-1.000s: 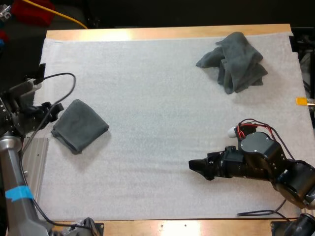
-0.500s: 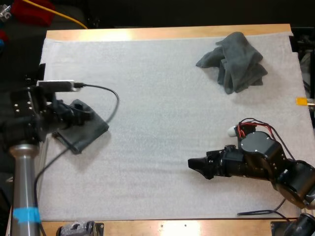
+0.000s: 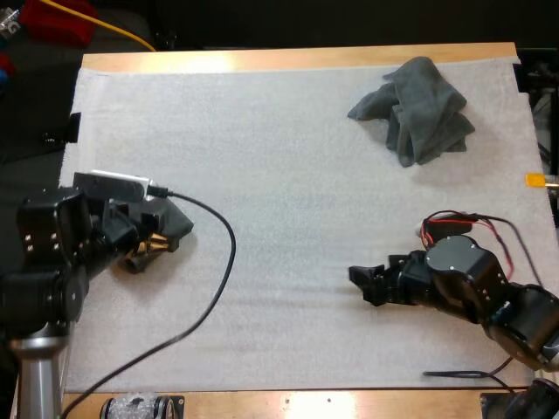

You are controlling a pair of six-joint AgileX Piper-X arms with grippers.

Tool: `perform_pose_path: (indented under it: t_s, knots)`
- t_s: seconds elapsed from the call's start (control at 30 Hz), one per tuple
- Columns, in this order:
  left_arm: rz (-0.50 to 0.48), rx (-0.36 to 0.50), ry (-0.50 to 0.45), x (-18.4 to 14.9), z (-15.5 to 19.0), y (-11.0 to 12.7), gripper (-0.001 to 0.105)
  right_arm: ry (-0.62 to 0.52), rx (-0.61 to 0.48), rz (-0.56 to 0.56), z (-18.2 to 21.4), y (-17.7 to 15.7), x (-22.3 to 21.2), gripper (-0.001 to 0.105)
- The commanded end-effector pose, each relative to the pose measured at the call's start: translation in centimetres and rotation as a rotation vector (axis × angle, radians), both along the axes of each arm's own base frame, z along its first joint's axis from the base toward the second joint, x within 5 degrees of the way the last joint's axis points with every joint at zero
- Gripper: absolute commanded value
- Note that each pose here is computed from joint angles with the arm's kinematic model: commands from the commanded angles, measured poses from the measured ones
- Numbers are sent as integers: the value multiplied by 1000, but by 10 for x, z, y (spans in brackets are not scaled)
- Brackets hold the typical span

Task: Pick towel from pile, fold and stack

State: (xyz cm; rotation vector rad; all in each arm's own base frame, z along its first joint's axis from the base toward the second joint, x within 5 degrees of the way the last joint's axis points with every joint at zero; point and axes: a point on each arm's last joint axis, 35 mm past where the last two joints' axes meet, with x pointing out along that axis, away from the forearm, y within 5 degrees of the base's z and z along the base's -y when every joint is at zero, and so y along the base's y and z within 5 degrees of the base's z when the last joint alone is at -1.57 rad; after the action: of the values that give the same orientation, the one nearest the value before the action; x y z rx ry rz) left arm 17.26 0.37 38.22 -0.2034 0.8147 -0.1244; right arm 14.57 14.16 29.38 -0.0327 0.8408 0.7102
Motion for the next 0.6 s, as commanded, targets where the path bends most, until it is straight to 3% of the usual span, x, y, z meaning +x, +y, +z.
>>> perform_pose_path:
  t_s: [0.0,0.1,0.3,0.57]
  knots:
    - [4,6,-3,-5,3,-1,55,-5,-55,-1,-3,-7,1,73]
    - [4,6,-3,-13,5,-1,57,25,-115,-39,-7,-21,6,73]
    - [4,7,-15,-25,9,-2,70,66,-213,-151,-8,-58,20,73]
    - [4,6,-3,-34,10,-3,70,106,-291,-314,8,-106,28,73]
